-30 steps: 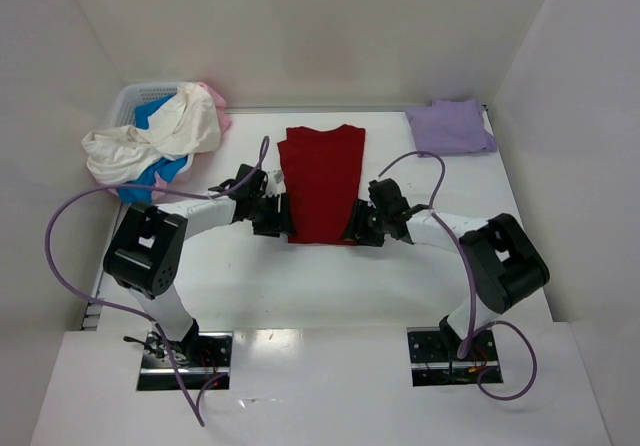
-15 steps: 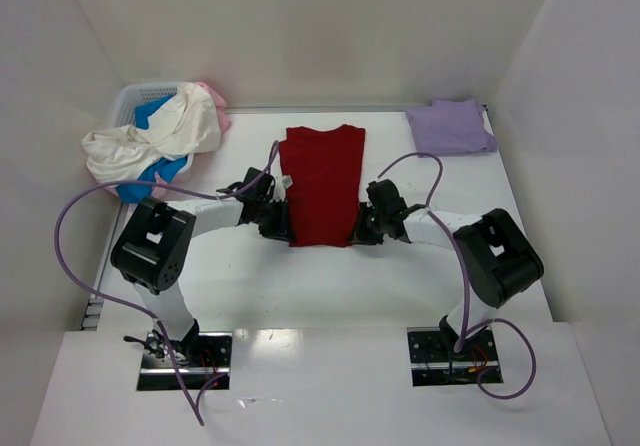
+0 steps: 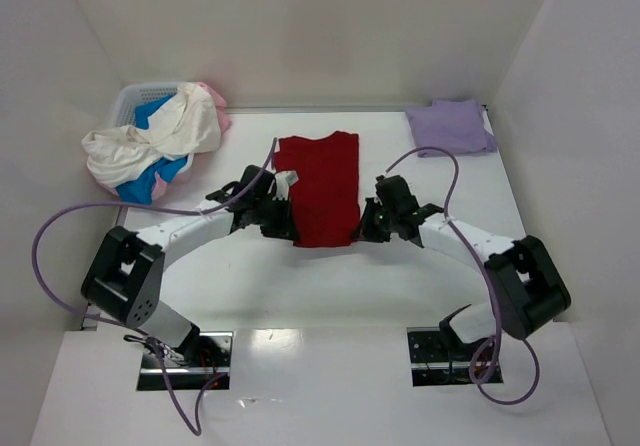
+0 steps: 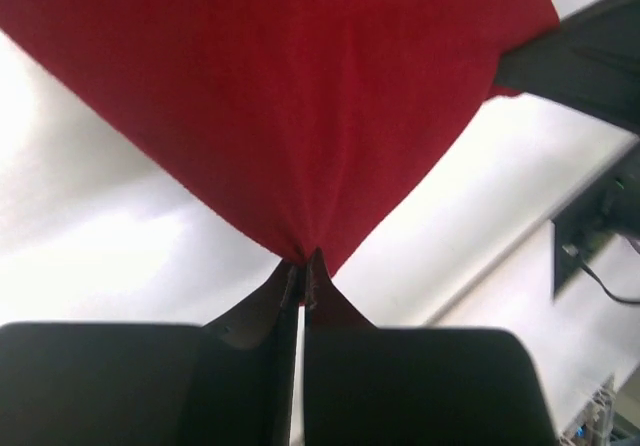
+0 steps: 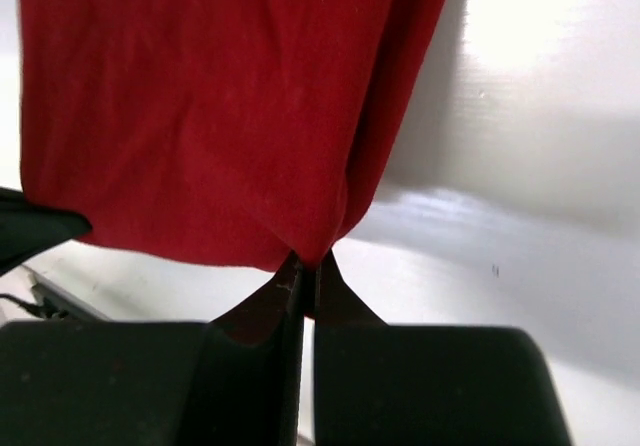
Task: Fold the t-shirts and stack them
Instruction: Grab one side of the 2/3 rectangular tshirt with both arms, then fold the long partially folded tshirt into a neat square
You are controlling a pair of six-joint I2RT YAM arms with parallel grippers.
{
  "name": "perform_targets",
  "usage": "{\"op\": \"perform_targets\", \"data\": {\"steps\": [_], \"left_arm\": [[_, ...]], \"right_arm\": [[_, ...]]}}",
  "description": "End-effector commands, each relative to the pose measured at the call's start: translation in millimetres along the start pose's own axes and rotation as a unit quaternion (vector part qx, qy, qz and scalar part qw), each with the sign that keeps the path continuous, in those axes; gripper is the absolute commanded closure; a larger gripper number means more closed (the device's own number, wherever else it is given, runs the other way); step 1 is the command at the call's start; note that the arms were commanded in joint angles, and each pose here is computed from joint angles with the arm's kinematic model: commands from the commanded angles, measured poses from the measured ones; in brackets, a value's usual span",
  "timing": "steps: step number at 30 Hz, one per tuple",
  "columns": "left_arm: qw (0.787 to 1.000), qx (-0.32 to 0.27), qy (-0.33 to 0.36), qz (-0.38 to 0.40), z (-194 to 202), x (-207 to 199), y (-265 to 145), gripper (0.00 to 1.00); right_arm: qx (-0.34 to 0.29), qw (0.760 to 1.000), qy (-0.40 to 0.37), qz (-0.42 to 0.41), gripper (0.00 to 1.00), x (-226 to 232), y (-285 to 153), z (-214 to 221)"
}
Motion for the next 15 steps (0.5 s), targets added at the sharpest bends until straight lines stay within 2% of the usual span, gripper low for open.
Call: {"op": "perform_targets", "data": {"steps": [1, 6, 9, 15], "left_arm": [[0.999, 0.026, -0.018, 0.0, 21, -11, -22, 1.0], [0.998, -0.067, -0.001, -0.003, 5, -47, -80, 1.0], [0.992, -0.124, 0.008, -0.018, -22, -59, -106, 1.0], [0.989, -0.137, 0.007, -0.048, -63, -45, -94, 1.0]], "right_arm": [[-0.006, 1.0, -0.005, -0.021, 1.0, 13, -29, 2], [-0.073, 0.996, -0.009, -0.059, 1.0, 39, -75, -21], [-0.104, 0.993, -0.008, -0.063, 1.0, 45, -85, -47], [-0.138, 0.988, -0.042, -0.048, 1.0, 46, -72, -101]]}}
Point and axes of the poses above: each gripper's point midway between its finger pads, its own y axis out along the fingers, its own x axis along the line the jaws close on, z = x × y, the point moved 9 cm from there along -y, back along the fingers, and after that the axes turned 9 degrees about -y, right-handed, at the moved point
